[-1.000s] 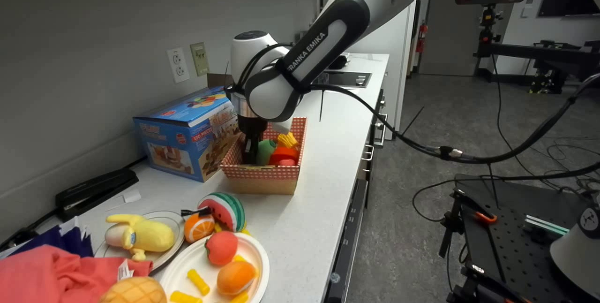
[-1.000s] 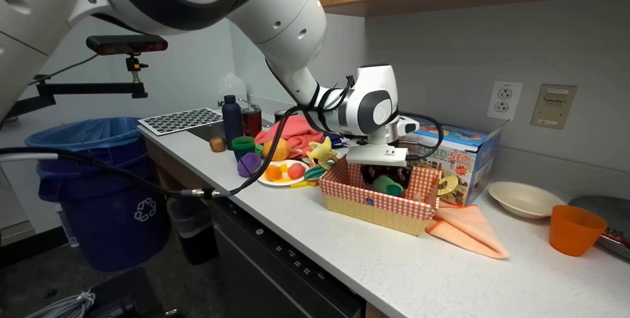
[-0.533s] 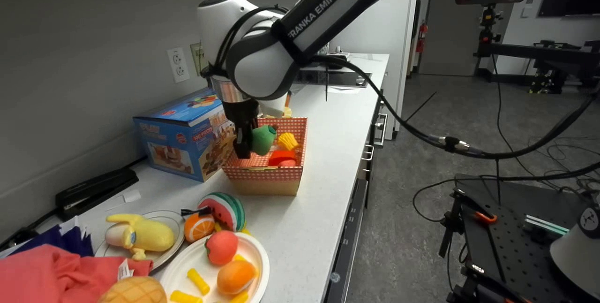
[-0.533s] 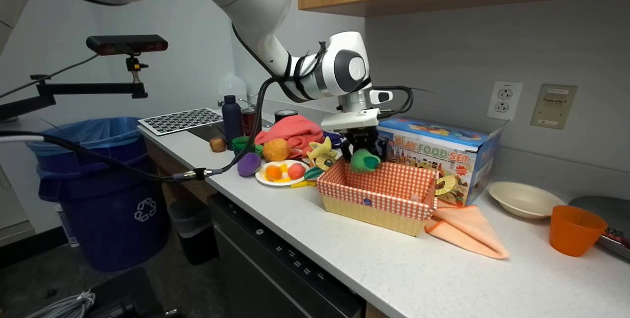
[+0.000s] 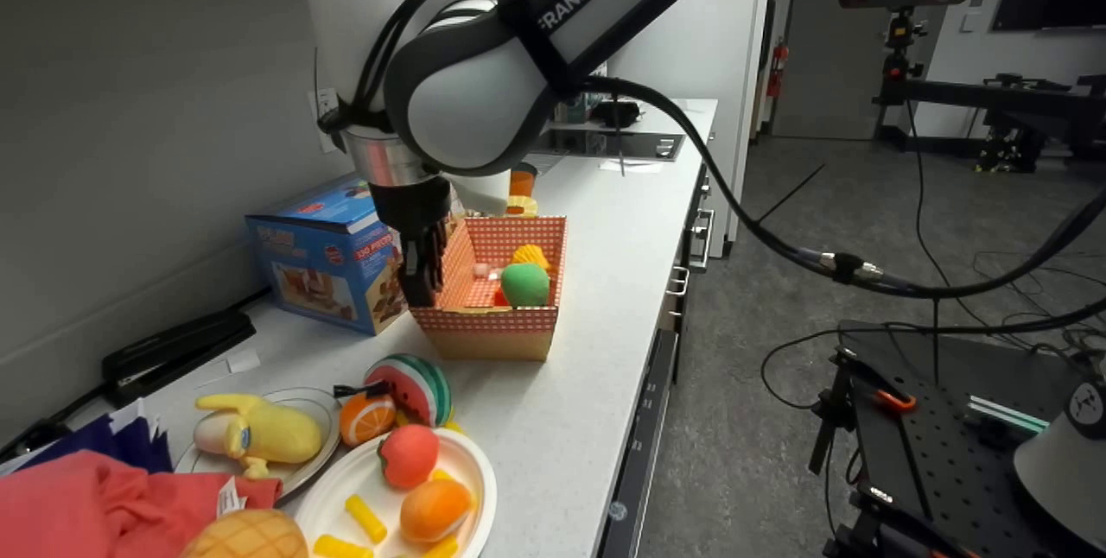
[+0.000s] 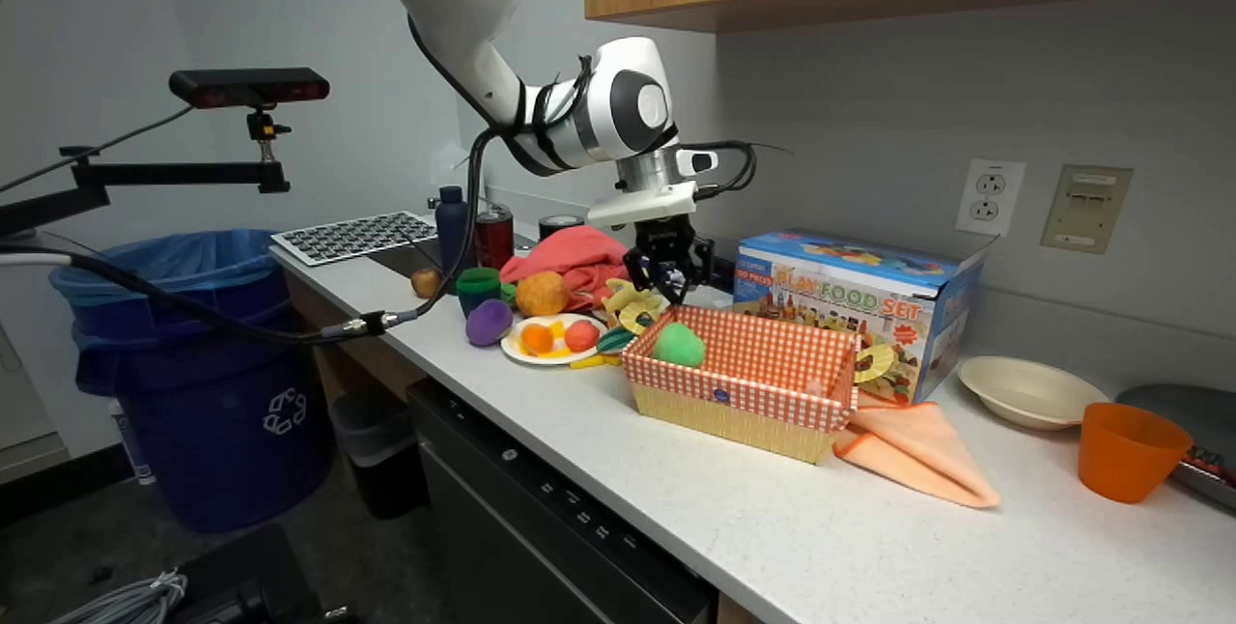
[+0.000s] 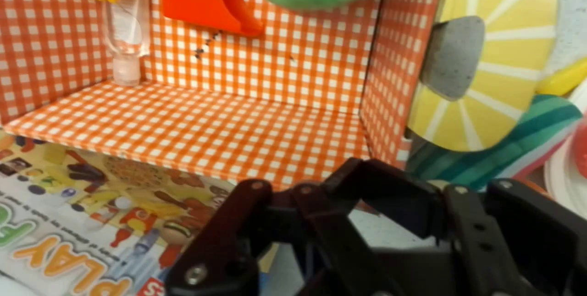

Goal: Remove the green plushy from the box and put it on the counter

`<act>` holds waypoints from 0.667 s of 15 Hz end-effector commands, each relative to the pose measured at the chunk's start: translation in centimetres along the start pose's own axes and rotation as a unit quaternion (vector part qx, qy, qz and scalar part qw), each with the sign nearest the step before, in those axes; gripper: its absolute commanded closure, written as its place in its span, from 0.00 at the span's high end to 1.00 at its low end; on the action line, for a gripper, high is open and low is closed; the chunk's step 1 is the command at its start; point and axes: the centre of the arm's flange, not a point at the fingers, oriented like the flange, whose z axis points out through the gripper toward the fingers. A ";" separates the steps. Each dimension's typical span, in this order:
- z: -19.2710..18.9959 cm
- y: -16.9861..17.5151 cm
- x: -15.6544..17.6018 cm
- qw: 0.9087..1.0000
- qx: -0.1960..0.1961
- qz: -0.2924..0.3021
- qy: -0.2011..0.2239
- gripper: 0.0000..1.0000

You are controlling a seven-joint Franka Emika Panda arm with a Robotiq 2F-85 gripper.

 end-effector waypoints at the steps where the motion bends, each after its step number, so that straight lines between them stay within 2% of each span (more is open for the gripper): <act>1: -0.5 -2.6 1.3 0.999 0.007 -0.041 0.023 0.02; 5: -2.0 -6.1 3.7 0.996 0.013 -0.076 0.044 0.02; 10: -4.3 -6.5 2.8 0.997 0.006 -0.079 0.022 0.02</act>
